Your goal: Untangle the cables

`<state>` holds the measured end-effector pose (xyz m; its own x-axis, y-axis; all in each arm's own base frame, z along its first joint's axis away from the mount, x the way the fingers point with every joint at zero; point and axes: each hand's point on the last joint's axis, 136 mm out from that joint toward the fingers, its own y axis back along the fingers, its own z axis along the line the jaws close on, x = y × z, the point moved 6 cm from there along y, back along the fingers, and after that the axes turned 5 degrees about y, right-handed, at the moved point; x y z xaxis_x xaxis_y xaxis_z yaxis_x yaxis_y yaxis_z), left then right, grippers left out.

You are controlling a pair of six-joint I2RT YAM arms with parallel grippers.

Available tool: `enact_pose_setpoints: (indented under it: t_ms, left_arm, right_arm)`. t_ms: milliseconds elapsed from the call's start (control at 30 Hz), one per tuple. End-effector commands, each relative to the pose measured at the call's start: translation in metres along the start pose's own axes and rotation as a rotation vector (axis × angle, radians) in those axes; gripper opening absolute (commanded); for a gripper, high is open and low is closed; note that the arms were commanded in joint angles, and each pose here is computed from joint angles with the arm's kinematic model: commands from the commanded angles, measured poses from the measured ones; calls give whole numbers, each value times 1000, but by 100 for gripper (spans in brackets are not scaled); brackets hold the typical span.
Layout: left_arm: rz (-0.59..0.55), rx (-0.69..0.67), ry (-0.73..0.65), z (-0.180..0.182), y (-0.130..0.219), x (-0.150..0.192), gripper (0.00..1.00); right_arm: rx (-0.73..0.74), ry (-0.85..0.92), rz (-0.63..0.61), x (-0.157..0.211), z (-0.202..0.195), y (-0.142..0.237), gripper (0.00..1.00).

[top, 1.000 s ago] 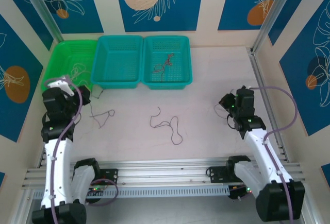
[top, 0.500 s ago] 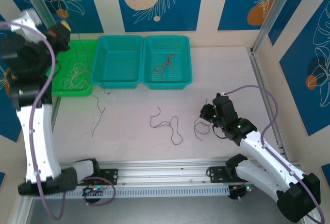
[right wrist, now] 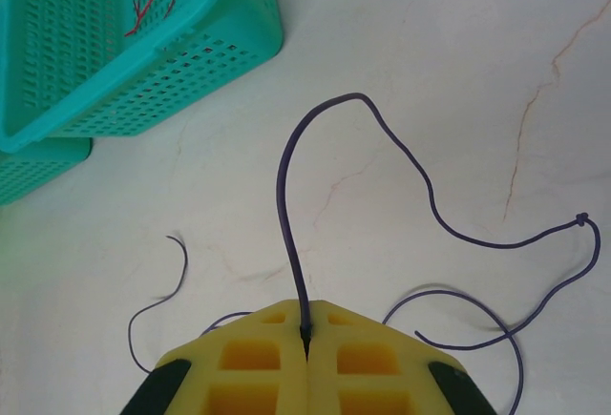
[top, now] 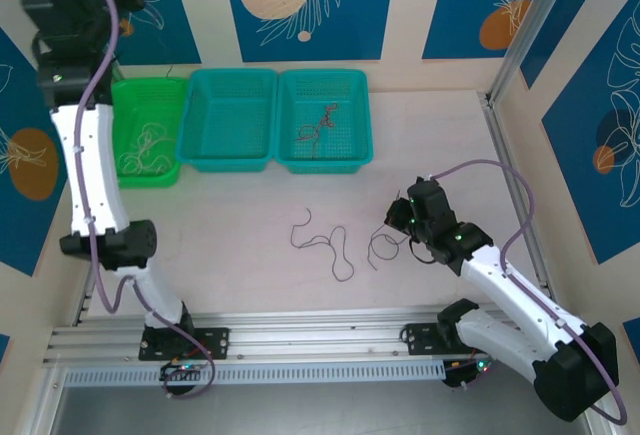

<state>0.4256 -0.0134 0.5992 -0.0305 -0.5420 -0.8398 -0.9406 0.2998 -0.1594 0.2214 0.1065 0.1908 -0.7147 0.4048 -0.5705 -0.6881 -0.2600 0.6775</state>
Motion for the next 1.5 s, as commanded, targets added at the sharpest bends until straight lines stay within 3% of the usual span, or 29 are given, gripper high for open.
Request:
enact_pose_setpoints:
  t_ms: [0, 133, 267, 367, 400, 500, 667, 800, 933, 1133, 1300, 1467]
  left_arm:
    - [96, -69, -43, 27, -42, 45, 0]
    - [255, -154, -90, 65, -83, 114, 0]
    - [455, -283, -88, 107, -101, 186, 2]
    - [556, -296, -13, 123, -106, 219, 74]
    - [578, -284, 0, 123, -106, 224, 85]
    - [582, -268, -15, 115, -101, 219, 98]
    - [540, -199, -93, 83, -74, 192, 100]
    - [458, -106, -114, 49, -29, 176, 100]
    - [393, 36, -148, 5, 26, 181, 100]
    - [378, 328, -226, -64, 112, 235, 100]
    - [412, 613, -270, -107, 176, 298, 99]
    - [512, 738, -291, -131, 205, 373, 100]
  right_arm:
    - [-23, 31, -14, -6, 9, 2, 0]
    - [-15, 38, -1, -3, 7, 1, 0]
    - [-26, 35, 7, -2, 7, 3, 0]
    - [-36, 42, 13, -1, 8, 6, 0]
    - [-35, 47, 11, -2, 8, 8, 0]
    - [-32, 56, 2, -3, 7, 13, 0]
    - [-43, 54, -8, -3, 6, 22, 0]
    - [-51, 55, -2, -2, 6, 27, 0]
    - [-88, 61, 14, -3, 13, 34, 0]
    - [-222, 75, 68, -3, 33, 47, 0]
    - [-344, 47, 106, -3, 50, 56, 0]
    - [-409, 7, 125, -5, 60, 62, 0]
